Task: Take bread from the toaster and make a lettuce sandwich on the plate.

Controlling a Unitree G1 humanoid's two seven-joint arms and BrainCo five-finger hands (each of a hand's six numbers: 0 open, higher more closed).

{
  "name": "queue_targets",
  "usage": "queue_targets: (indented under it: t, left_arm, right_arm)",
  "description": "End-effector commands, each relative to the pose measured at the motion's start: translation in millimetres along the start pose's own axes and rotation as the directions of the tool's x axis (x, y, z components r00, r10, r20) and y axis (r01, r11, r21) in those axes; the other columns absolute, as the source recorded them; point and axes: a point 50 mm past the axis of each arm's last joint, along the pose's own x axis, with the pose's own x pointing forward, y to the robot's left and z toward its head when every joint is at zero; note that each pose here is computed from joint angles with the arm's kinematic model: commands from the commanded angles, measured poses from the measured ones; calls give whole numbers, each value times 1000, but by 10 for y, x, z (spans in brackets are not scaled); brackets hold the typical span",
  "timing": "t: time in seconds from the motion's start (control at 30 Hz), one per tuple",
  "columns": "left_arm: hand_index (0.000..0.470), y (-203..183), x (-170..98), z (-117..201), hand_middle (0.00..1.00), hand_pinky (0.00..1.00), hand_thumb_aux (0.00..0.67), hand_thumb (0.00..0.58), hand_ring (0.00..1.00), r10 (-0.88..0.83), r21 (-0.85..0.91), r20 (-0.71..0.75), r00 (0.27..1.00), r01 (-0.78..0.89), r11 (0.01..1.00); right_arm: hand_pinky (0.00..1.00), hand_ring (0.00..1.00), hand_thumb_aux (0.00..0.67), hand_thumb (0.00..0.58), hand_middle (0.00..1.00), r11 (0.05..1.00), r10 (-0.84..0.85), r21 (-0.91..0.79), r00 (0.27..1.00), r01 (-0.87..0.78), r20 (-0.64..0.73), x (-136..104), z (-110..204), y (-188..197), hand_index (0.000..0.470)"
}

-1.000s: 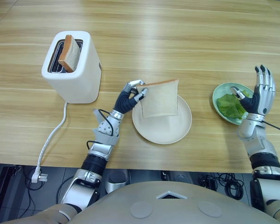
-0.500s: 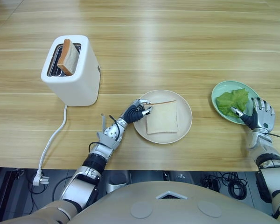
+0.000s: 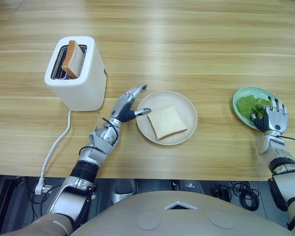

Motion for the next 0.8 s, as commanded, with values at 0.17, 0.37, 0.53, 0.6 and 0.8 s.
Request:
queue_targets:
  t: [0.17,0.37,0.53,0.6,0.8]
  left_arm:
    - [0,67,5,29,0,0,0,0,0,81,15,3,997,-81,997]
    - [0,166,-9,-54,0,0,0,0,0,154,15,-26,988,-153,988]
    - [0,236,-30,-88,0,0,0,0,0,202,21,-31,979,-201,979]
    - [0,250,-41,-87,0,0,0,0,0,214,19,-25,977,-213,977]
    - [0,424,-71,-8,0,0,0,0,0,317,21,38,948,-318,948]
  right_arm:
    - [35,35,670,580,35,993,-114,-9,992,115,49,42,22,-109,460]
    - [16,16,670,580,16,951,-300,132,935,278,190,49,270,-267,460]
    - [0,0,670,580,0,803,-400,577,855,152,330,-102,842,-558,460]
    - [0,0,670,580,0,701,-384,713,830,-24,405,-237,1083,-663,460]
    - [0,0,670,580,0,532,-366,741,678,-409,637,-628,1613,-860,460]
